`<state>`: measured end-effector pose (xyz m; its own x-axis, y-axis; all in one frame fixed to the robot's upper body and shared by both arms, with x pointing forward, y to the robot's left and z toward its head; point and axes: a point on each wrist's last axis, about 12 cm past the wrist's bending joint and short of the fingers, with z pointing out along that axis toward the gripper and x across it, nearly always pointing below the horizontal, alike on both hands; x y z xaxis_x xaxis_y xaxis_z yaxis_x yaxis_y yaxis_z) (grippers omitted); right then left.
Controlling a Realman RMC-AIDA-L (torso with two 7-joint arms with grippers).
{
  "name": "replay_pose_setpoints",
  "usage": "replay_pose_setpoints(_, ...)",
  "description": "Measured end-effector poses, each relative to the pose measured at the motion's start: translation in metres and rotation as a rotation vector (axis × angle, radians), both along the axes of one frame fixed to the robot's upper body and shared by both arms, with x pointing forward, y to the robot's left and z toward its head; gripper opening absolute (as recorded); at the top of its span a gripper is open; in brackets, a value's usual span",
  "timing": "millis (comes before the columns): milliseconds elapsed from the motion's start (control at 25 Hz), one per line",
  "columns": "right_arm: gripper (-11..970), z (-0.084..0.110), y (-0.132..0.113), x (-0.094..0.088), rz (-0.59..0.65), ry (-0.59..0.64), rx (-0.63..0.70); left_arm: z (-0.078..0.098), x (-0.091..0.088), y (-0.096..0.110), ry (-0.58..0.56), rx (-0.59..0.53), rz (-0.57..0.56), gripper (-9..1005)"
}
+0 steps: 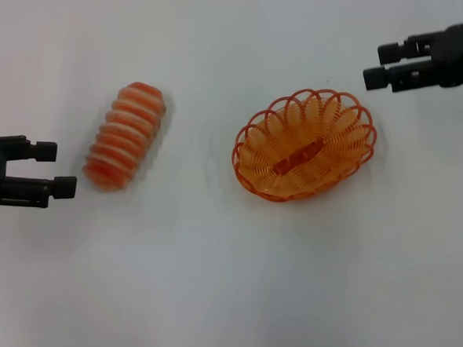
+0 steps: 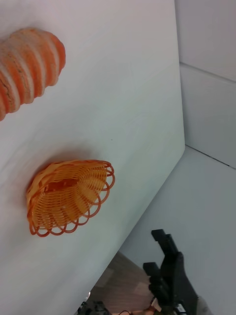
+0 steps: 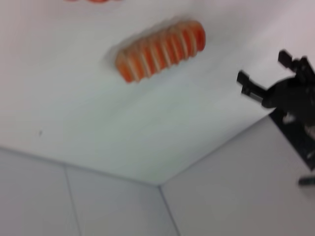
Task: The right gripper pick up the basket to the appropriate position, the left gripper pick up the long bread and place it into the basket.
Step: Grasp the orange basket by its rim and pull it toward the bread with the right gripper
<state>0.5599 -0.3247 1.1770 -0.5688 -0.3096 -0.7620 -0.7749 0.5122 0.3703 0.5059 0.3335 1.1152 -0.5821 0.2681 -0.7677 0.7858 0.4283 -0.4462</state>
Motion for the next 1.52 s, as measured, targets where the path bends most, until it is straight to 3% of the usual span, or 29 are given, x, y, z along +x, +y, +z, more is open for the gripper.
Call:
replay_pose_setpoints(200,751,0.007,0.01,0.007,0.046,-0.014,-0.029,0.0,-0.001,0.0,0.002,-0.001,-0.001,899)
replay_pose_setpoints(440,743,-0.009,0.015,-0.001,0.13,0.002,-0.105,-0.001,-0.002,0.001,0.003,-0.002,0.004,900)
replay_pose_setpoints(600,737,-0.013,0.015,-0.001,0.117,0.019,-0.126,0.0,0.0,0.0,-0.001,-0.002,0.001,900)
replay_pose_setpoints(720,733,-0.003,0.014,0.012,0.015,0.029,-0.129,0.002,0.002,-0.001,-0.006,-0.002,-0.002,900)
replay_pose_setpoints(880,728,0.025,0.019,0.035,-0.092,0.038,-0.183,0.003,0.004,-0.002,-0.012,0.001,-0.006,900)
replay_pose_setpoints(1040,722,0.035,0.035,0.052,-0.113,0.082,-0.399,0.004,0.006,-0.002,-0.015,0.003,-0.008,899)
replay_pose_setpoints(1200,717,0.024,0.052,0.059,-0.092,0.137,-0.558,0.005,0.007,-0.003,-0.018,0.002,-0.01,899)
replay_pose_setpoints(1520,706,-0.016,0.066,0.064,-0.064,0.192,-0.587,0.003,0.006,-0.003,-0.015,0.003,-0.005,900)
